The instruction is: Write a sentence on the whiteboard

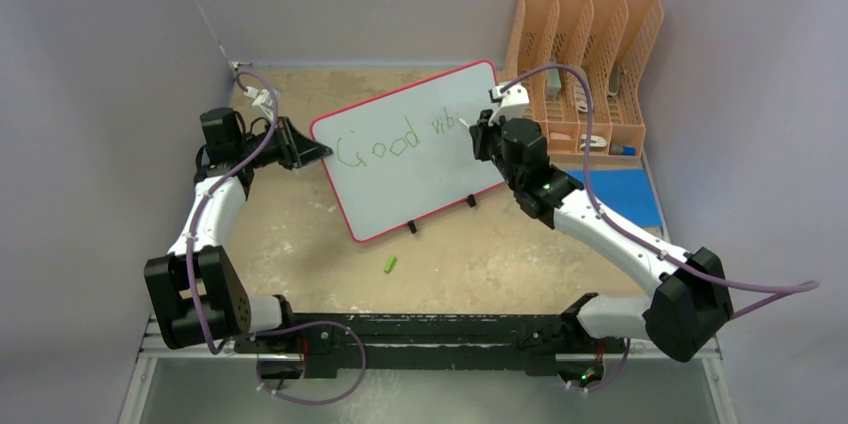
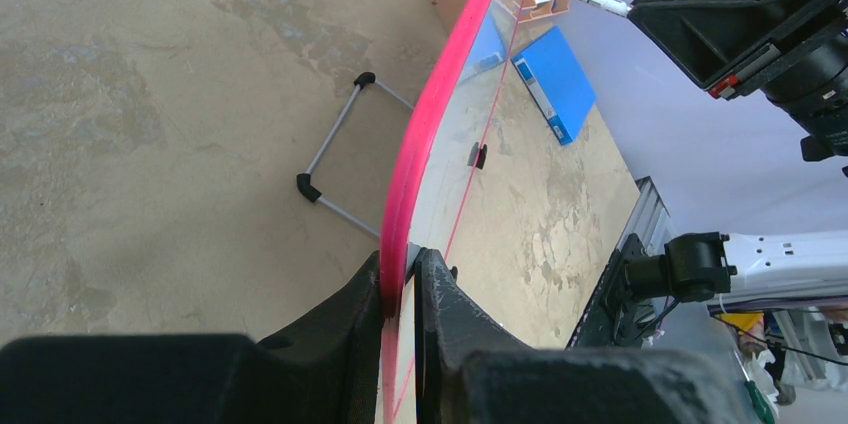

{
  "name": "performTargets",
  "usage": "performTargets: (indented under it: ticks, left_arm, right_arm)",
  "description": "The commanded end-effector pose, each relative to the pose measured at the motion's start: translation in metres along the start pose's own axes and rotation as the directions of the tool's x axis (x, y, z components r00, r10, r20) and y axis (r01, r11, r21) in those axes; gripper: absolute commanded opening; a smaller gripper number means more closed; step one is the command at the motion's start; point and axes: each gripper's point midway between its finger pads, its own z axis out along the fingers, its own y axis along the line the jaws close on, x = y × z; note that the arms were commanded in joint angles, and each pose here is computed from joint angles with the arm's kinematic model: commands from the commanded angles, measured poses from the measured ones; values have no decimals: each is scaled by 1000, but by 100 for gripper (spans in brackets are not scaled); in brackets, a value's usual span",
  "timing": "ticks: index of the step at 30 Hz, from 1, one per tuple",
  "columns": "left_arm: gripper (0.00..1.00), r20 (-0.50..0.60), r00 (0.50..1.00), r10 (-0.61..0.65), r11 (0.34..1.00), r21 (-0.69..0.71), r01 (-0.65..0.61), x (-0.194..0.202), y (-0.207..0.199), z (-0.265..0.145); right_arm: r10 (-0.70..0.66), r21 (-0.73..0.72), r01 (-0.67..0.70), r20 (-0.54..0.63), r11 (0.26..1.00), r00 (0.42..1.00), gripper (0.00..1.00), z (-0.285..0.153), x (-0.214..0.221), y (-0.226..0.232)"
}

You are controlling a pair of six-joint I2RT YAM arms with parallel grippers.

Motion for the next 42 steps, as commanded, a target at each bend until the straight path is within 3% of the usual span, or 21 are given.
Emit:
performTargets:
  ticks: [1,42]
  left_arm:
    - [0,-2,1000,28,999,-39,-28,-2,3,2]
    - [0,-1,1000,31,999,-37,-31,-2,3,2]
  right_arm:
    - [31,-22,-30,46,999,998,0,-8,-17,3]
    - [11,-14,-11,-4,1000,1000,0,1,-1,3]
